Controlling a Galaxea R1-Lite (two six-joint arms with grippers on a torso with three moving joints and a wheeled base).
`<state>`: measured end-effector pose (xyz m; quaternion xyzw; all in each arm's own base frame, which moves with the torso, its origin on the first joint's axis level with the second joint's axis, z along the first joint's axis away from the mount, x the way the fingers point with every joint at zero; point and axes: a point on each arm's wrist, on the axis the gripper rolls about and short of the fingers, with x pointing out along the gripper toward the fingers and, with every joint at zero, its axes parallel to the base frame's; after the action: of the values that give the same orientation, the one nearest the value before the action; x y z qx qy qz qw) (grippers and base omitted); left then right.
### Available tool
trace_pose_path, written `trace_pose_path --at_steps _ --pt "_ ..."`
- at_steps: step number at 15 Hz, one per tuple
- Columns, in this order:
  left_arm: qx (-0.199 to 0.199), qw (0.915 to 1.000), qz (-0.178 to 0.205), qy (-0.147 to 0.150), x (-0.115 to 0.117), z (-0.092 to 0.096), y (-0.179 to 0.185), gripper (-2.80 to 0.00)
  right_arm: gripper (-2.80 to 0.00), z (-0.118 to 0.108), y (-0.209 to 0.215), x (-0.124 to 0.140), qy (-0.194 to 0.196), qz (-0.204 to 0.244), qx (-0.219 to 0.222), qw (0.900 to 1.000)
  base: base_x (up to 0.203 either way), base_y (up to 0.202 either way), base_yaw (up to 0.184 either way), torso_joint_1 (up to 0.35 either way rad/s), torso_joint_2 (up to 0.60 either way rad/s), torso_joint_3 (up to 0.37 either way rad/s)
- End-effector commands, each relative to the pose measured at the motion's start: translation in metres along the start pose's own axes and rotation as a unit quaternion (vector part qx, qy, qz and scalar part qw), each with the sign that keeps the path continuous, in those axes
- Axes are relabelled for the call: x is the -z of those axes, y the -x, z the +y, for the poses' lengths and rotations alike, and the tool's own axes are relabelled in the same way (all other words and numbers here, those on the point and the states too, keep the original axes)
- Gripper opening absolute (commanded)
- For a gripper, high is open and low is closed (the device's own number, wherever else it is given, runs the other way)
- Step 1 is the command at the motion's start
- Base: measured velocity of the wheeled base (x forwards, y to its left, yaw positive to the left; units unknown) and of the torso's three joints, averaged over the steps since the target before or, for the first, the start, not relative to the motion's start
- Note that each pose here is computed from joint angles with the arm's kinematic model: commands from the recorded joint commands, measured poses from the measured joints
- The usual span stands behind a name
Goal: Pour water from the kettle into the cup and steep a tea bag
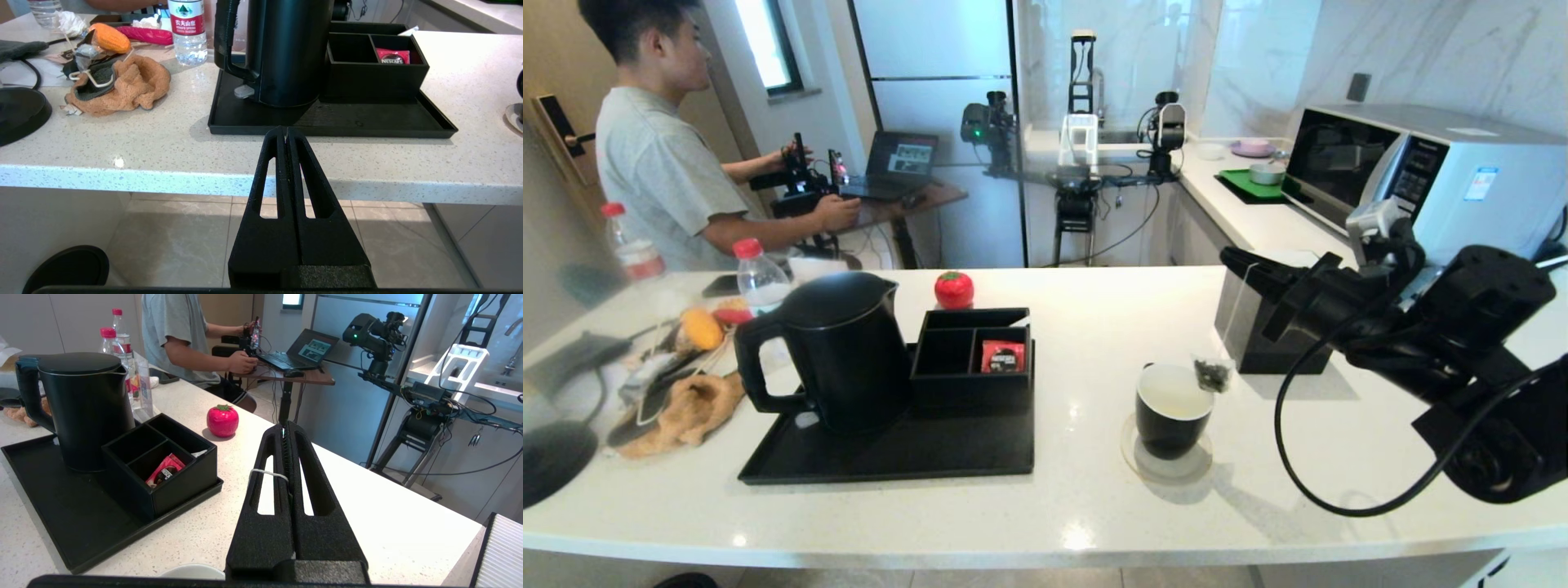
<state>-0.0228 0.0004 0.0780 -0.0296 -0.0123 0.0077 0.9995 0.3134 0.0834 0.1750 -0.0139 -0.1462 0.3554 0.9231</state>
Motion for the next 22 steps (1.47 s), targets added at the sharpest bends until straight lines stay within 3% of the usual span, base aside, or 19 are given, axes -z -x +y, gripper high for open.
trace_pose_path --at_steps 1,7,22 --pt "0.0 1.0 0.0 0.0 0.0 0.0 0.0 -2.8 -2.8 -0.001 -0.002 -0.005 0.012 -0.022 -0.002 1.0 0.0 0.0 0.0 0.0 0.0 0.0" --pt "0.0 1.0 0.0 0.0 0.0 0.0 0.0 -2.8 -2.8 -0.023 -0.018 -0.03 0.031 -0.057 0.014 0.998 0.0 0.0 0.0 0.0 0.0 0.0" --pt "0.0 1.0 0.0 0.0 0.0 0.0 0.0 -2.8 -2.8 -0.149 -0.032 -0.053 0.085 -0.058 0.126 0.987 0.0 0.0 0.0 0.0 0.0 0.0"
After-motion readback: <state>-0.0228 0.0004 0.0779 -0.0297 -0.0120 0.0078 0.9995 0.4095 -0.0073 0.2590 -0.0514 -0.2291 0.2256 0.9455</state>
